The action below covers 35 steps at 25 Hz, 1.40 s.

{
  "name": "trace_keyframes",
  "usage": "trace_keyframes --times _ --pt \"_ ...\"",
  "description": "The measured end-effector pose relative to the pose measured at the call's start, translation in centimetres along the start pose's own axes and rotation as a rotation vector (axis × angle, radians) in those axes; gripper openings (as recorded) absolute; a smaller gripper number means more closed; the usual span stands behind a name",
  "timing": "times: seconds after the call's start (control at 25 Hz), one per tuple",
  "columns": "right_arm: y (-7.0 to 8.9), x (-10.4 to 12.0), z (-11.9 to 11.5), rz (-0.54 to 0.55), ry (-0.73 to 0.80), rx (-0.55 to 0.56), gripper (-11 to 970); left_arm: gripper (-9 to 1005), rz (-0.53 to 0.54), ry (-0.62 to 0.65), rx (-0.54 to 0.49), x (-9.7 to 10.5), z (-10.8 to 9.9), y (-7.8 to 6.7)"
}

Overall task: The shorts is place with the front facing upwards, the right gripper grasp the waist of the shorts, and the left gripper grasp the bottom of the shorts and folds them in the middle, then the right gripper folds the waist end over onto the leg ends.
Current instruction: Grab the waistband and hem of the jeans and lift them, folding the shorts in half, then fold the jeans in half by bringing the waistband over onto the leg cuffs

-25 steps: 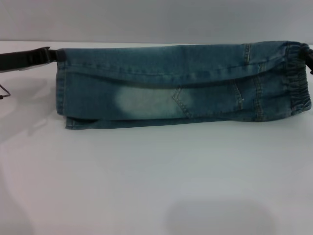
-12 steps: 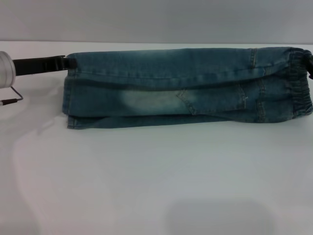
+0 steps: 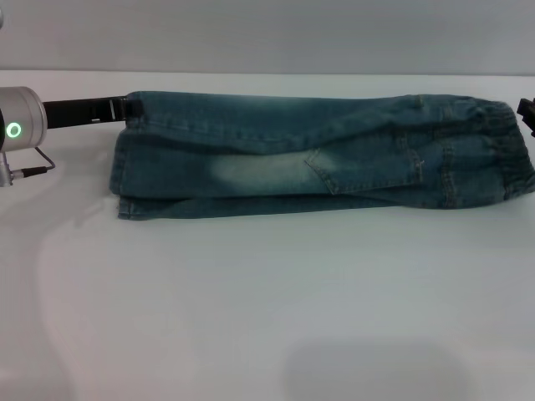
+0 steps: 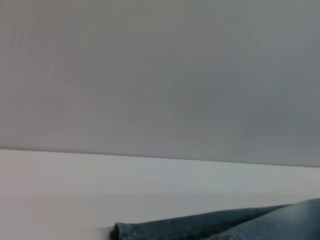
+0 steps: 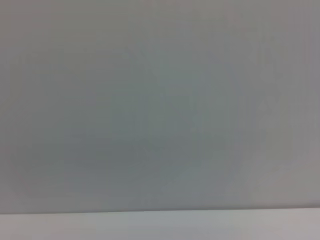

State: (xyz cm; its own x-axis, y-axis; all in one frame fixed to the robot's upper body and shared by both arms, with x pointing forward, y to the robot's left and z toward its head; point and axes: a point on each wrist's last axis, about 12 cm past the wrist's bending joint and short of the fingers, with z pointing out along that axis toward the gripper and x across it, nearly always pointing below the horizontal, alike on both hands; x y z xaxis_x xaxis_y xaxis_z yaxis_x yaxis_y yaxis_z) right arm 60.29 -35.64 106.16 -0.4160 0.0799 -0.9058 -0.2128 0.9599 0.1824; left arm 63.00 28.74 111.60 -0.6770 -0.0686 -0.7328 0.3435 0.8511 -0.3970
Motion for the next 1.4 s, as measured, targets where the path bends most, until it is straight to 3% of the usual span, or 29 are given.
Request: trace_keyframes --times 0.4,0.72,0.84,1.04,1.08,1.4 --pt "-0.2 0.6 0.0 0.012 0.013 0.040 386 155 0.018 -0.014 -0.037 0.1 0.5 0.0" --pt "-0.7 0.7 -0.8 0.034 -0.017 0.062 507 432 0.026 -0.018 -0.043 0.0 0.4 0.0" --pt "-1.1 0.3 -1.8 0.065 -0.065 0.055 507 591 0.061 -0.024 -0.016 -0.2 0.2 -0.2" --pt "-1.3 -0.6 -3.8 0.146 -0.123 -0.049 504 761 0.086 -0.044 0.022 -0.2 0.1 -0.7" --pt "-1.5 -0.9 -4.2 0.156 -0.132 -0.066 504 795 0.100 -0.094 0.079 -0.3 -0.1 -1.1" --pt "-2.2 -5.0 -6.6 0.213 -0.120 -0.270 503 800 0.129 -0.210 0.183 -0.2 -0.9 -1.8"
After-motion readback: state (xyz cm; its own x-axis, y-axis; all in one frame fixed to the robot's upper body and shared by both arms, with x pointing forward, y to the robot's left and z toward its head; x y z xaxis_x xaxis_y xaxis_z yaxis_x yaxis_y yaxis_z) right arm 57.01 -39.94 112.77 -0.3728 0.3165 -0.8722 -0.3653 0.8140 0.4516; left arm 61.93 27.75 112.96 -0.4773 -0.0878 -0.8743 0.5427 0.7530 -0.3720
